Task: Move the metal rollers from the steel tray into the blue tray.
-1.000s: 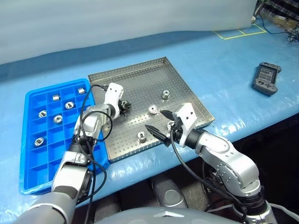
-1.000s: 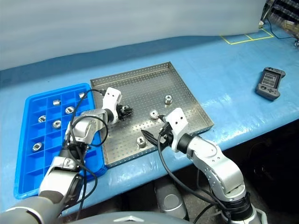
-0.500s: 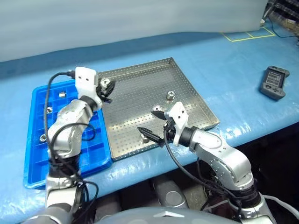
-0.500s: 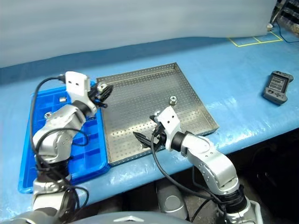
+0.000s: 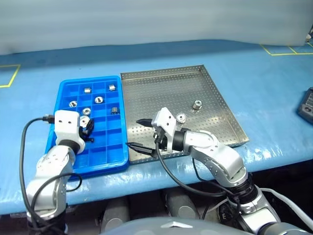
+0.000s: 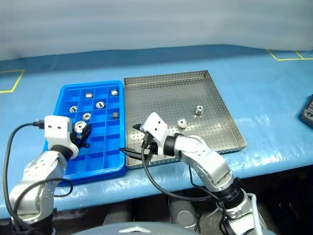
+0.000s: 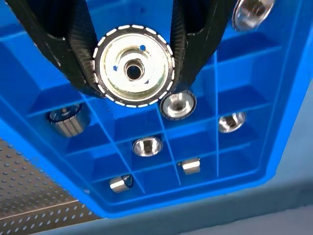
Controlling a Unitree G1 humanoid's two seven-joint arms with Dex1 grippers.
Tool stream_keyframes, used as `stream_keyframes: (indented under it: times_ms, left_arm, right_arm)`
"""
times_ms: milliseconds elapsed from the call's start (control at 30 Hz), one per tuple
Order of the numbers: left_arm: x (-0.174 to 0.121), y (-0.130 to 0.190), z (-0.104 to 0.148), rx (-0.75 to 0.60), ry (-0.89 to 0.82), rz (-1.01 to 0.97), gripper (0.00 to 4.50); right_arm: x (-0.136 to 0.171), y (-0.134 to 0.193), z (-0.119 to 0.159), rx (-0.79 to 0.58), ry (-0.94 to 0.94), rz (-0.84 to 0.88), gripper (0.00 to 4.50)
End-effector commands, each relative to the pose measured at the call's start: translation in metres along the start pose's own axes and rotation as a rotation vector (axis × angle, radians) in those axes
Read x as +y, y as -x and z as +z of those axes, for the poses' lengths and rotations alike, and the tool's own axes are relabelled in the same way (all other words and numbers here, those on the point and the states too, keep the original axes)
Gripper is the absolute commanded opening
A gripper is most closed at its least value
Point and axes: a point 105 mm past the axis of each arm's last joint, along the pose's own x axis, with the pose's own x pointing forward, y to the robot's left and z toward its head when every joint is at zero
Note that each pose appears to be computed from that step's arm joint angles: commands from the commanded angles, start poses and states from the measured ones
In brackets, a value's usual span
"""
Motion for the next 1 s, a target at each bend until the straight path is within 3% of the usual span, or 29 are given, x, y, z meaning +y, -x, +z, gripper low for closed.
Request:
stream_keyframes:
  times_ms: [33,300,433,567,767,1000]
  left_arm:
    - [0.000,0.010,0.006,-0.026,0.020,0.014,1.70]
    - [0.002,0.013,-0.016,0.075,0.052,0.020,1.70]
    - [-0.003,0.012,-0.013,0.065,0.070,-0.014,3.04]
    - [-0.013,0.007,0.011,-0.026,0.070,-0.081,4.39]
    - [-0.051,-0.003,0.056,-0.177,0.033,-0.373,4.45]
    - [-0.106,-0.014,0.074,-0.174,-0.111,-0.737,4.45]
  right_arm:
    - [0.005,0.000,0.010,-0.037,0.030,0.024,4.50]
    - [0.005,0.001,0.008,-0.033,0.022,0.019,4.50]
    - [0.003,0.004,0.008,-0.033,0.019,0.001,4.50]
    - [-0.003,0.010,0.010,-0.041,0.019,-0.044,4.50]
    - [-0.021,0.036,0.007,-0.025,0.010,-0.184,4.50]
    - [-0.025,0.065,-0.007,0.049,0.001,-0.289,4.50]
